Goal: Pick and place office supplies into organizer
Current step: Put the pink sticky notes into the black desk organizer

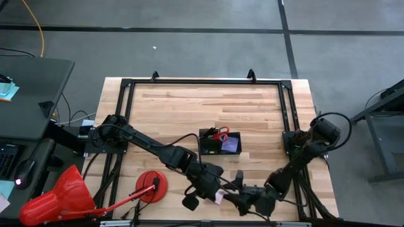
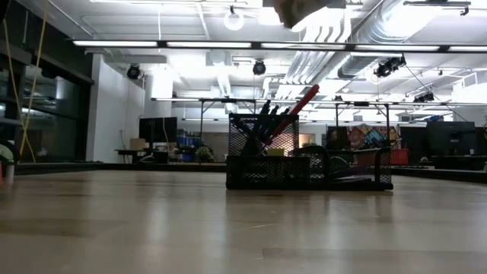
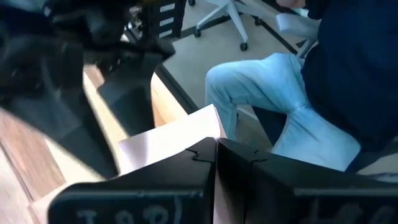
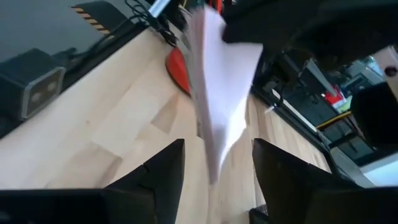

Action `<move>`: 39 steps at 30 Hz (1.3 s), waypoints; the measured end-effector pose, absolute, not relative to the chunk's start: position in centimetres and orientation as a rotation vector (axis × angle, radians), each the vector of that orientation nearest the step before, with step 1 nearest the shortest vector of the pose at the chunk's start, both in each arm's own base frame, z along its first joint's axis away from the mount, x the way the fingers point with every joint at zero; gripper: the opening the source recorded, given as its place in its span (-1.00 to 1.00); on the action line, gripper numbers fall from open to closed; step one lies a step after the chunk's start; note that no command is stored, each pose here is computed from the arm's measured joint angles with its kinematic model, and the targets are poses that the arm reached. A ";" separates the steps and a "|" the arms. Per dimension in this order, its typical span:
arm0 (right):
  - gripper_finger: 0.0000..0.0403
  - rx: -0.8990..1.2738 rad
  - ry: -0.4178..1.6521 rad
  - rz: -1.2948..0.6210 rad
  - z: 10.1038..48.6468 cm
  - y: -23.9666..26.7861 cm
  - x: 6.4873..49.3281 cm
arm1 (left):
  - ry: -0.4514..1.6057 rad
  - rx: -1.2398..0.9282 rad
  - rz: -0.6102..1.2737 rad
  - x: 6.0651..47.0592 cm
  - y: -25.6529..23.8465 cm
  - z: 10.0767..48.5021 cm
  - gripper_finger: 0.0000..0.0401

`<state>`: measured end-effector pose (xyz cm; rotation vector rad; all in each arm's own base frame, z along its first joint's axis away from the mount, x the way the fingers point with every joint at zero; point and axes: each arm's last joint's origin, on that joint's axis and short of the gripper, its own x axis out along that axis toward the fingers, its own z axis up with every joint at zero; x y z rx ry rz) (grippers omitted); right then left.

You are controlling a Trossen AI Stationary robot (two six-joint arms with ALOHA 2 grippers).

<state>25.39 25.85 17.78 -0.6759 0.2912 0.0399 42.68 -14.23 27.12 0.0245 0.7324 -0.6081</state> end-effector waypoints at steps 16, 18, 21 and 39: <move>-0.92 -0.621 0.268 0.121 18.0 25.9 25.8 | 0.736 0.046 -0.586 42.7 -14.2 27.0 -1.00; -0.95 -0.600 0.268 0.083 18.0 25.9 25.6 | 0.743 0.039 -0.580 42.6 -14.1 27.0 -0.99; -0.97 -0.590 0.293 0.024 17.7 26.1 25.1 | 0.790 0.009 -0.546 42.5 -14.0 26.8 -0.94; -1.00 -0.519 0.300 -0.407 16.0 25.3 21.9 | 1.084 0.102 -0.251 39.7 -14.9 24.7 -0.08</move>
